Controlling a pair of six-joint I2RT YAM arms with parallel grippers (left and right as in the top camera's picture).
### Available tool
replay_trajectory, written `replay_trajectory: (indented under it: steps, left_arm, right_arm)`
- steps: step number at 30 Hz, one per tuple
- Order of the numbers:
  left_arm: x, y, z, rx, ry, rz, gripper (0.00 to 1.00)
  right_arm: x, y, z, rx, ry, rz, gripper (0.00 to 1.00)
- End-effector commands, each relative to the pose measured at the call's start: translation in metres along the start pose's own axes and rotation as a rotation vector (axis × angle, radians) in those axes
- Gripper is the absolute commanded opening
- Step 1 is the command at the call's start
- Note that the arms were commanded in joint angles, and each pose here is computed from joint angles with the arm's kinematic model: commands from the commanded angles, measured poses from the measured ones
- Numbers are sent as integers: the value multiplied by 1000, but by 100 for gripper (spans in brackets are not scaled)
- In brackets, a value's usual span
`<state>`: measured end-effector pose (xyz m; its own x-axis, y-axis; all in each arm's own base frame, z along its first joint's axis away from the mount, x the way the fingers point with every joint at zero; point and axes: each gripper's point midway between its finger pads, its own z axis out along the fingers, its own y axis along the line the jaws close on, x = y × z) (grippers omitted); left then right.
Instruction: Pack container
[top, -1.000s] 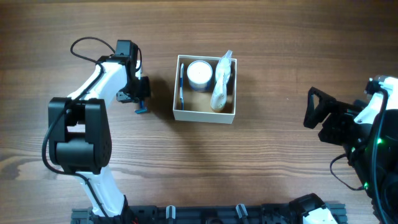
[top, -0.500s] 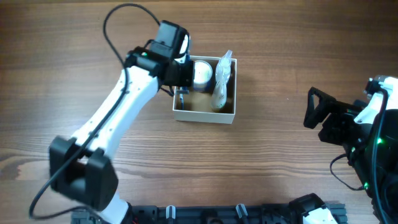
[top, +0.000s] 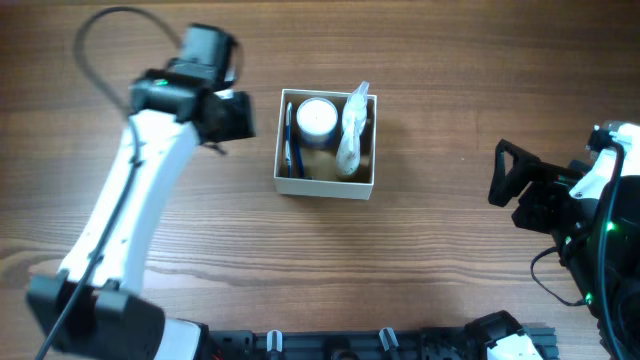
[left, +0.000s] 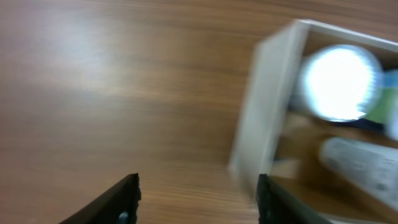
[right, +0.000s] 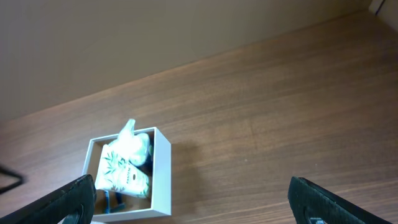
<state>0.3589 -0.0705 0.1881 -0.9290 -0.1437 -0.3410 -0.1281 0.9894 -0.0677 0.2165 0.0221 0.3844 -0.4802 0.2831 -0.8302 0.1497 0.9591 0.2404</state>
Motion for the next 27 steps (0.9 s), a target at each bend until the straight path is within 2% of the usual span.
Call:
replay_trajectory:
  steps: [1, 2, 5, 17, 20, 24, 27]
  left_arm:
    - [3, 53, -21, -112, -1, -108, 89]
    - [8, 62, -23, -125, 18, -126, 100]
    - [13, 77, -22, -149, 50, -164, 100]
    - [13, 78, -22, -149, 50, -166, 100]
    - [13, 78, -22, -149, 49, -166, 100]
    - [13, 78, -22, -149, 49, -166, 100]
    - [13, 78, -22, -149, 49, -166, 100]
  right_arm:
    - [-4, -3, -1, 17, -15, 16, 100]
    - [-4, -3, -1, 17, -15, 16, 100]
    - [-4, -3, -1, 17, -15, 16, 100]
    - [-4, -3, -1, 17, -15, 16, 100]
    - [-17, -39, -18, 187, -124, 23, 100]
    - [-3, -55, -46, 163, -168, 45, 100]
    - [29, -70, -58, 96, -252, 59, 100]
